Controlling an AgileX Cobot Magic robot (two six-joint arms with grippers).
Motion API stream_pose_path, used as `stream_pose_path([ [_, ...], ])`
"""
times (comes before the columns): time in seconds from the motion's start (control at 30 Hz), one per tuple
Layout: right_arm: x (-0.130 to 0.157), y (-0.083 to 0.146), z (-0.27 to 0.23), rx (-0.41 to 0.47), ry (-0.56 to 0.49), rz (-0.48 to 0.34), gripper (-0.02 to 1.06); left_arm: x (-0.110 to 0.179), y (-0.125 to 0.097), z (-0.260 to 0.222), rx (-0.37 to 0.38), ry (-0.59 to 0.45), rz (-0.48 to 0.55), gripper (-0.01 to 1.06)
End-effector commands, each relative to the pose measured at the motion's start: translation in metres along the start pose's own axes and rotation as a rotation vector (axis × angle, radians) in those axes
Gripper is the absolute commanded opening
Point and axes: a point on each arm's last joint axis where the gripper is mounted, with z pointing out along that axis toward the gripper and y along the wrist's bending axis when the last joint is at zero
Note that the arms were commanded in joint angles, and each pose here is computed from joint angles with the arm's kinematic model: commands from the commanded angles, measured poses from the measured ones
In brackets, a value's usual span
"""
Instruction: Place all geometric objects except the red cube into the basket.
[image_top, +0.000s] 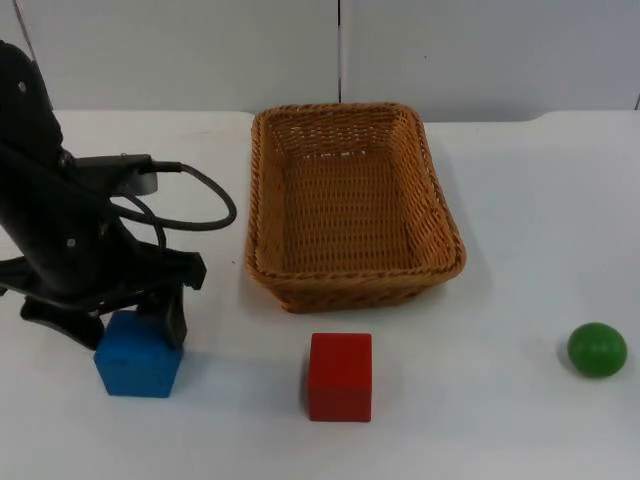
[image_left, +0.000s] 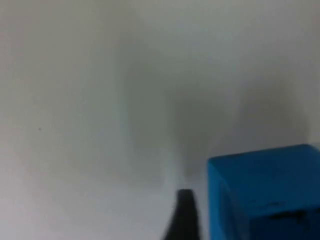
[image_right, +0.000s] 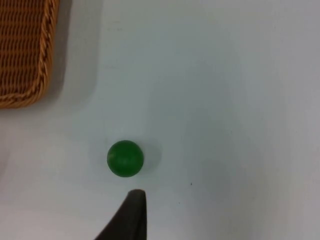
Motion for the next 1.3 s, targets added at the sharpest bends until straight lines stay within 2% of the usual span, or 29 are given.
stream_pose_path([
  [0.0,-0.003,-0.001,-0.002,0.007,-0.020,0.002,1.05,-0.002,-0.003,-0.001,0.012,-0.005,-0.016,0.56],
  [0.07,-0.003,-0.001,-0.002,0.007,-0.018,0.002,1.05,-0.001,-0.004,-0.001,0.015,0.004,-0.022,0.37],
  [0.1,-0.003,-0.001,-0.002,0.007,-0.018,0.002,1.05,-0.001,-0.004,-0.001,0.015,0.004,-0.022,0.37],
  [0.13,-0.003,-0.001,-0.002,0.007,-0.018,0.002,1.05,0.000,-0.004,-0.001,0.016,0.008,-0.022,0.27],
  [0.2,-0.003,-0.001,-0.002,0.007,-0.018,0.000,1.05,0.000,-0.004,-0.004,0.015,0.006,-0.008,0.00],
  [0.33,-0.002,-0.001,-0.002,0.008,-0.014,-0.004,1.05,-0.002,-0.007,-0.021,0.023,-0.036,0.018,0.00],
  [0.47,-0.002,-0.001,-0.002,0.010,-0.012,-0.006,1.05,-0.005,-0.015,-0.070,0.040,-0.193,0.067,0.00],
  [0.5,-0.002,-0.001,-0.002,0.010,-0.012,-0.006,1.05,-0.005,-0.015,-0.070,0.040,-0.193,0.067,0.00],
  [0.63,-0.002,-0.001,-0.002,0.010,-0.010,-0.006,1.05,-0.004,-0.021,-0.110,0.055,-0.333,0.127,0.00],
  [0.9,-0.002,-0.001,-0.002,0.008,-0.010,-0.004,1.05,-0.015,-0.031,-0.119,0.071,-0.377,0.202,0.00],
  [1.1,-0.002,-0.001,-0.002,0.007,-0.010,-0.003,1.05,-0.052,-0.068,-0.115,0.098,-0.410,0.302,0.00],
  [1.2,-0.002,-0.001,-0.002,-0.001,-0.006,0.005,1.05,-0.080,-0.096,-0.093,0.115,-0.386,0.381,0.00],
  [1.27,-0.001,0.000,-0.002,-0.002,-0.002,0.004,1.05,-0.087,-0.103,-0.087,0.119,-0.374,0.400,0.00],
])
